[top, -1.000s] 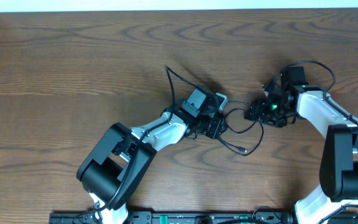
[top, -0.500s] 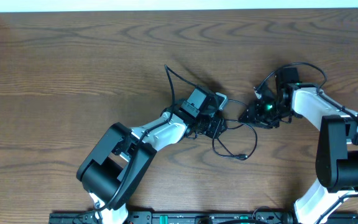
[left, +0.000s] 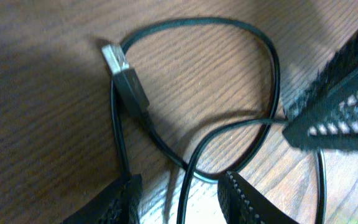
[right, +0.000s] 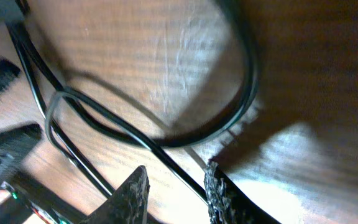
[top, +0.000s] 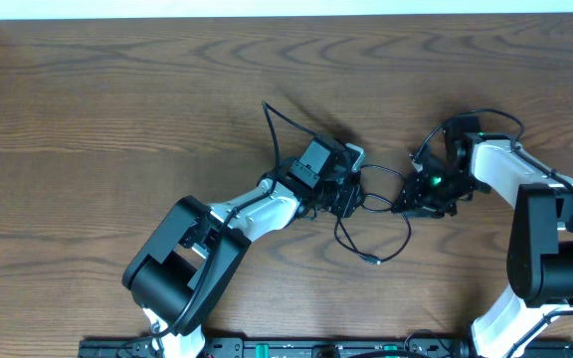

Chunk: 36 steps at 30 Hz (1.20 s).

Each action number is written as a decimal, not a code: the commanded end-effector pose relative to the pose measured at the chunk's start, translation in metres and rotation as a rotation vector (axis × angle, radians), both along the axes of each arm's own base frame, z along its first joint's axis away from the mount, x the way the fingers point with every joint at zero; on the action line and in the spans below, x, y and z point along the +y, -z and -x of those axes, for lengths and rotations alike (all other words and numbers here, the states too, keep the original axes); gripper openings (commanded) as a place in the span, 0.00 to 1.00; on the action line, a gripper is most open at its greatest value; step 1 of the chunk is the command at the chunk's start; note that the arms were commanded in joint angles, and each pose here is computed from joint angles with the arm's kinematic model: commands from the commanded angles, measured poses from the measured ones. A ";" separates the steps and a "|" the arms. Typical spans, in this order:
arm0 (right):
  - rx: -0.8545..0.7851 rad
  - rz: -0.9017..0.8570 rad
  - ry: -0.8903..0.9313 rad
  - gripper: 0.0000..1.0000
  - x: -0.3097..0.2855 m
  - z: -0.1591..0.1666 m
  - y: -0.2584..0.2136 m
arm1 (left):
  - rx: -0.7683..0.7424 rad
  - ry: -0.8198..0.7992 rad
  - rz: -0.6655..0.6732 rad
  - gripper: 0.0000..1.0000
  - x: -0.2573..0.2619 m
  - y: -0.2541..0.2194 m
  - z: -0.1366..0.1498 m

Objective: Untangle cables
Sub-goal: 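Grasp the black cable with both grippers and pull slightly apart, then release the cable and lift the right gripper away up-right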

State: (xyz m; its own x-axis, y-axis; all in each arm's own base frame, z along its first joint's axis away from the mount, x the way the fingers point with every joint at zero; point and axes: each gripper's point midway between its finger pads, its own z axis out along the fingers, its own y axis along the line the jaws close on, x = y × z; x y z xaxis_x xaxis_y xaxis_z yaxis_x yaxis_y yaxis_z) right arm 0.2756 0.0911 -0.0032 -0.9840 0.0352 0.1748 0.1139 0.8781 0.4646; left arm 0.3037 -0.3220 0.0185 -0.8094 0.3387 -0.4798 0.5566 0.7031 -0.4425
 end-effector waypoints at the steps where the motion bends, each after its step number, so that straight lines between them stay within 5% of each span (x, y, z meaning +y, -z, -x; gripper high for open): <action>1: 0.124 0.245 -0.144 0.34 -0.036 0.042 0.044 | 0.022 -0.027 -0.011 0.45 0.002 0.008 0.001; 7: 0.131 0.253 -0.185 0.39 -0.028 0.047 0.044 | 0.018 -0.029 -0.007 0.45 0.002 0.007 0.000; 17: 0.147 0.313 -0.224 0.01 -0.028 0.057 0.047 | 0.016 -0.076 0.001 0.45 0.015 0.002 -0.014; 25: 0.135 0.285 -0.121 0.01 -0.021 0.044 0.041 | -0.054 -0.175 0.049 0.45 0.046 -0.040 -0.046; 32: -0.055 0.133 -0.123 0.01 0.007 0.001 -0.027 | -0.012 -0.206 0.010 0.45 0.065 -0.038 -0.043; 36: -0.261 0.131 -0.136 0.01 0.007 -0.022 -0.119 | 0.007 -0.205 -0.026 0.45 0.071 -0.032 -0.038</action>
